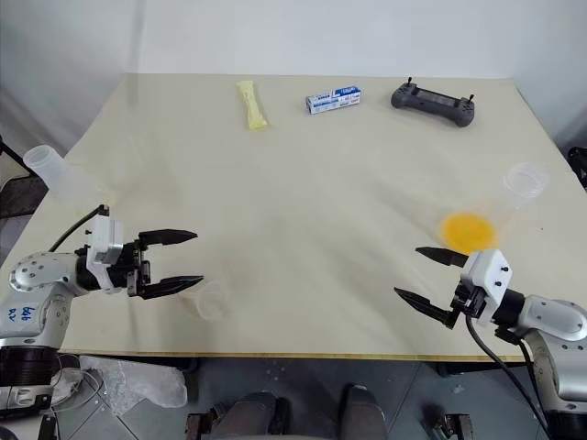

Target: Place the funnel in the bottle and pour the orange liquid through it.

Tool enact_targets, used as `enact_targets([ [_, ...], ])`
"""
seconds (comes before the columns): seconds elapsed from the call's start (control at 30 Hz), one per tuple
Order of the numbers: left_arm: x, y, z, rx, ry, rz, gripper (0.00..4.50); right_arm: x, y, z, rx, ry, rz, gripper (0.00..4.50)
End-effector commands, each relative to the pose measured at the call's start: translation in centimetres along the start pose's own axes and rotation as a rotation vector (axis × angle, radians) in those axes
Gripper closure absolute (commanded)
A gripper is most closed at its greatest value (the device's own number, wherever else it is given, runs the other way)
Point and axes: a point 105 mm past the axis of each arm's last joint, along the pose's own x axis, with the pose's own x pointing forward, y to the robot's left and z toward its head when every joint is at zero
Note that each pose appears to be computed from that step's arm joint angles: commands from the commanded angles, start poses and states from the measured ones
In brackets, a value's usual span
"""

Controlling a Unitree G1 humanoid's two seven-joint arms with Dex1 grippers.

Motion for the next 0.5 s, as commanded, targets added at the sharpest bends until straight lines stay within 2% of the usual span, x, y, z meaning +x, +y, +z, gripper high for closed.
enact_targets([
  [0.03, 0.3, 0.2, 0.9, 0.025, -0.014, 0.007, 0.02, -0.3, -0.4, 1.2, -0.048, -0.035, -0.03, 0.0],
  [0.2, 0.4, 1.2, 1.5, -0.032, -0.036, 0.091, 0.02, -0.2, -0.4, 1.3, -0.044, -0.04, -0.035, 0.0],
  [0.4, -0.1, 1.4, 2.2, 0.017, -0.056, 0.174, 0.02, 0.6, -0.8, 1.4, -0.042, -0.053, -0.021, 0.0],
  [0.5, -1.2, 1.9, 2.4, -0.012, -0.051, 0.29, 0.02, 1.2, -1.1, 1.6, -0.038, -0.067, -0.011, 0.0],
])
